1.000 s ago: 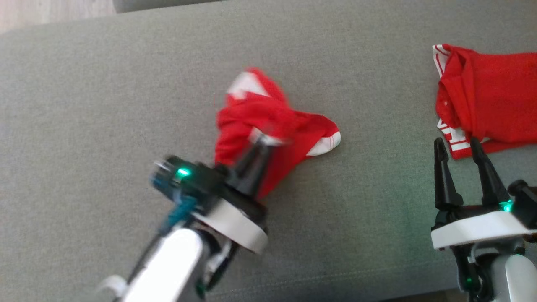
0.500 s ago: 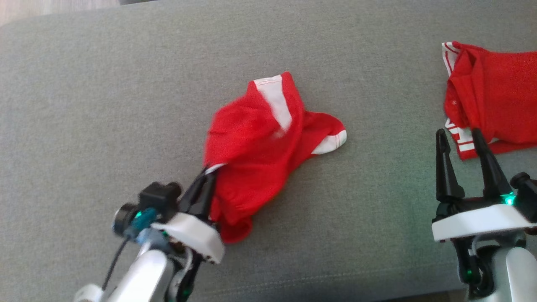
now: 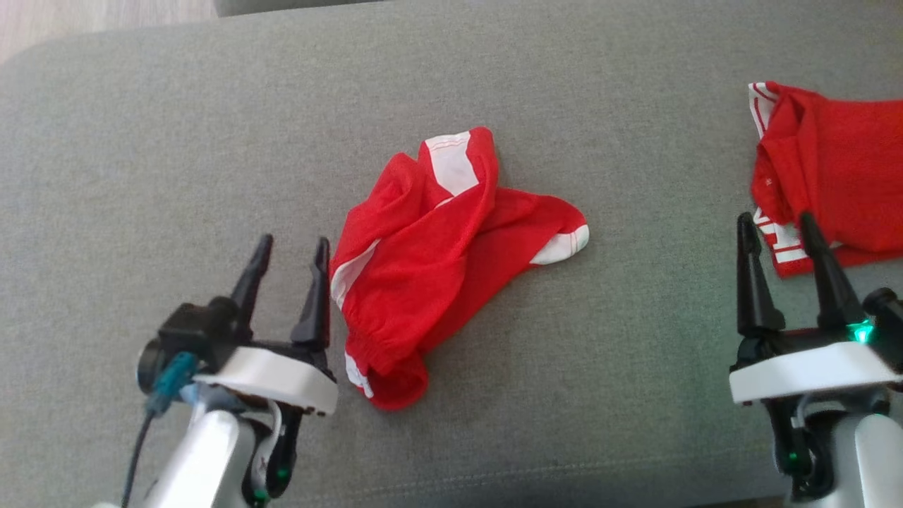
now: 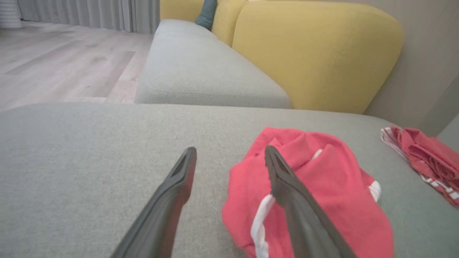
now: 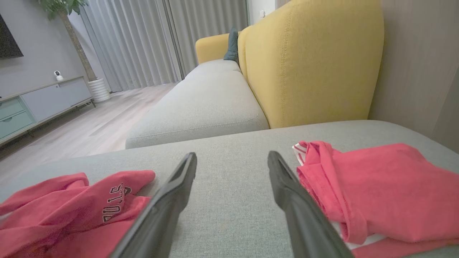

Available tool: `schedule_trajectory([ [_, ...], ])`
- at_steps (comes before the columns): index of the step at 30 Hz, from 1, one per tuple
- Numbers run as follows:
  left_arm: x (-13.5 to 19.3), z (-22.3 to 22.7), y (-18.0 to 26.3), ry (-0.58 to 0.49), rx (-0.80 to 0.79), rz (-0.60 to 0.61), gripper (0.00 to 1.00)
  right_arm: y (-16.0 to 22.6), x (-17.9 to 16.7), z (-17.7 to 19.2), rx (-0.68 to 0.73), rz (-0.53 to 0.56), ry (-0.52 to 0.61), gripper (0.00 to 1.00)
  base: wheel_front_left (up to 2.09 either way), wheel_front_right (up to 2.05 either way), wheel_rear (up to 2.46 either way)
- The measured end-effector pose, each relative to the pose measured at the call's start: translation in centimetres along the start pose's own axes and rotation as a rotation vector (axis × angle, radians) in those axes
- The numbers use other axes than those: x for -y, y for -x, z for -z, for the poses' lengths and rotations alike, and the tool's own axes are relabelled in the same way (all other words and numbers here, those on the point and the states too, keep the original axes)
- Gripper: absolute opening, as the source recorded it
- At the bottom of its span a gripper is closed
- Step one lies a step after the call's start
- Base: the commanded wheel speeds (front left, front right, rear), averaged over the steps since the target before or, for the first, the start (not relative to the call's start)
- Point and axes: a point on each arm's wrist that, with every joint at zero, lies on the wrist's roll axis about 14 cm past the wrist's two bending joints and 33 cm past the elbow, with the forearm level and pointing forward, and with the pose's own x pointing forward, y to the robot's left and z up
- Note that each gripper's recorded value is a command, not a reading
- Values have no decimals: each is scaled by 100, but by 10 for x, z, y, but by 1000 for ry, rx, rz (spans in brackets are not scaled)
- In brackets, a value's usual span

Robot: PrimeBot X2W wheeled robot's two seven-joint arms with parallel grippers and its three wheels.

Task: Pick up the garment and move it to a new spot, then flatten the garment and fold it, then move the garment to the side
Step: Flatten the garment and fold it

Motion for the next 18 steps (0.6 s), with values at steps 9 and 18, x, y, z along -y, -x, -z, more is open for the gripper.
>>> schedule_trajectory([
  [9, -1, -16, 10, -21, 56, -10, 100, 1, 16, -48, 130, 24, 91, 100, 0, 0, 0],
  [18, -10, -20, 8, -39, 68, -34, 100, -14, 22, -109, 281, 9, 211, 100, 0, 0, 0],
])
